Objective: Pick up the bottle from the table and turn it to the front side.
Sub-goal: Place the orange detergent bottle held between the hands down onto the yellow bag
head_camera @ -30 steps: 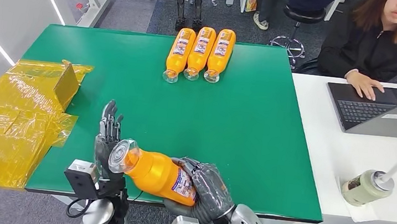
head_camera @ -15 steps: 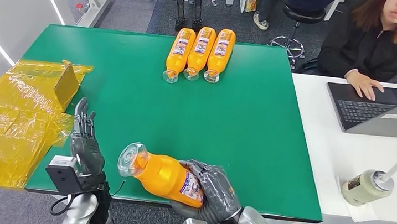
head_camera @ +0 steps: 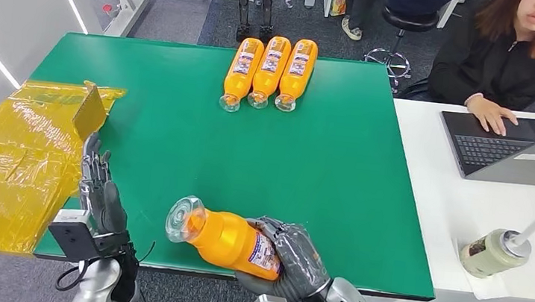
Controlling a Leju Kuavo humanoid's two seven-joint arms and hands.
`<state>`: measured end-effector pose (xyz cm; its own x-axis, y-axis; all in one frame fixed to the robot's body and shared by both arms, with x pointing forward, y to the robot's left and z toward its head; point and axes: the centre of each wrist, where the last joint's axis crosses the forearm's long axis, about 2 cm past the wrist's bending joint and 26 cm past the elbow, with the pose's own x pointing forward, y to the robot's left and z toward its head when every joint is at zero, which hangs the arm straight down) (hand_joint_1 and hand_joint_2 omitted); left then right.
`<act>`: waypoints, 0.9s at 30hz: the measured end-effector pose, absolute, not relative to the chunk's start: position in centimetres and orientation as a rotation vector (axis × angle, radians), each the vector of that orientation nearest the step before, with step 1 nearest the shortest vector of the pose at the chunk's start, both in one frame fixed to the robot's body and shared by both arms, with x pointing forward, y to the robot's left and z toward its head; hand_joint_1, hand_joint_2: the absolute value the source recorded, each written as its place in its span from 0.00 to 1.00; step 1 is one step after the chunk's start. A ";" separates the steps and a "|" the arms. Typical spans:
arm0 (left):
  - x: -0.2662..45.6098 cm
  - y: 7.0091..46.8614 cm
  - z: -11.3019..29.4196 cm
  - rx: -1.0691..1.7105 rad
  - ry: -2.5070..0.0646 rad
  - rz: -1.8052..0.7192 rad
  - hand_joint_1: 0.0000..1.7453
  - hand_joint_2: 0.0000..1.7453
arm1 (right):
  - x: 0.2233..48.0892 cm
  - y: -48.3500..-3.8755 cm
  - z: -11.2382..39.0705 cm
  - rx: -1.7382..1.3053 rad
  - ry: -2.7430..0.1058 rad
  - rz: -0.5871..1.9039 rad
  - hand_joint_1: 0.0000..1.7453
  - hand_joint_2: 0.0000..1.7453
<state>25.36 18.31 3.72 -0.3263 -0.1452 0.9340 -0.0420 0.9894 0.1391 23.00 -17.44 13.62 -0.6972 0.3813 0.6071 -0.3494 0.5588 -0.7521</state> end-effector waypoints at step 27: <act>23.9 19.3 4.1 0.113 -1.932 -0.135 0.00 1.00 | 22.7 -22.1 12.4 -0.134 -1.989 1.150 0.98 1.00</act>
<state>23.90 19.32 4.13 -0.3561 -0.1437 0.9233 -0.0138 0.9888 0.1486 22.68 -22.10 12.42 -0.6614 0.4563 0.5953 -0.2883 0.5781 -0.7633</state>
